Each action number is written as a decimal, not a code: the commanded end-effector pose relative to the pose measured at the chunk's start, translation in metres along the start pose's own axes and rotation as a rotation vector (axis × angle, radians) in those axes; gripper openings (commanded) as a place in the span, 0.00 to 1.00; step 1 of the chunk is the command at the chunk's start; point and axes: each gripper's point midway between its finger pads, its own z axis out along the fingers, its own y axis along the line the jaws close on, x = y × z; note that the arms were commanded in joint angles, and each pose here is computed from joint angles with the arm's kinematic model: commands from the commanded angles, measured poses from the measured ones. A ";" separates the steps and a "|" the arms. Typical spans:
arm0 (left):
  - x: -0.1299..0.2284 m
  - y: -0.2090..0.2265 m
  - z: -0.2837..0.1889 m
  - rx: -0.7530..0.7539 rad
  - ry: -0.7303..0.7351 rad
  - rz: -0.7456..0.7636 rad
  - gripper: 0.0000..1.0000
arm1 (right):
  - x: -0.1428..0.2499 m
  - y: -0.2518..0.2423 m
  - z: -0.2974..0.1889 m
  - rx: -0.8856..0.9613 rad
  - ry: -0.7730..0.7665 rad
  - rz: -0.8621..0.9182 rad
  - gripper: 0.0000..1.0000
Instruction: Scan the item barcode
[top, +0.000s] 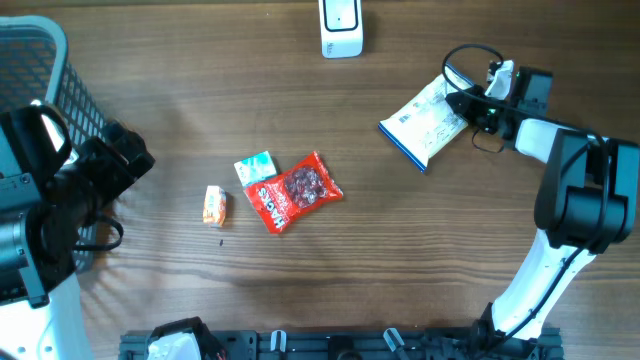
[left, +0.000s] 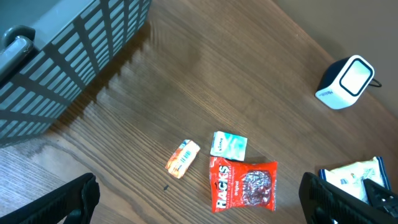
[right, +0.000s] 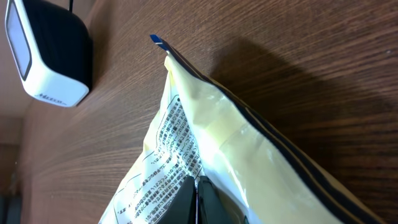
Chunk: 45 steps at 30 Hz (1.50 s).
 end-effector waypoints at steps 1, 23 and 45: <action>0.000 -0.002 -0.001 0.011 -0.002 0.003 1.00 | -0.013 0.018 -0.017 -0.024 -0.029 -0.067 0.04; 0.000 -0.002 -0.001 0.012 -0.002 0.003 1.00 | 0.022 0.095 -0.001 -0.154 0.089 -0.035 0.04; 0.000 -0.002 -0.001 0.012 -0.002 0.003 1.00 | 0.106 0.110 -0.069 -0.124 0.243 -0.011 0.05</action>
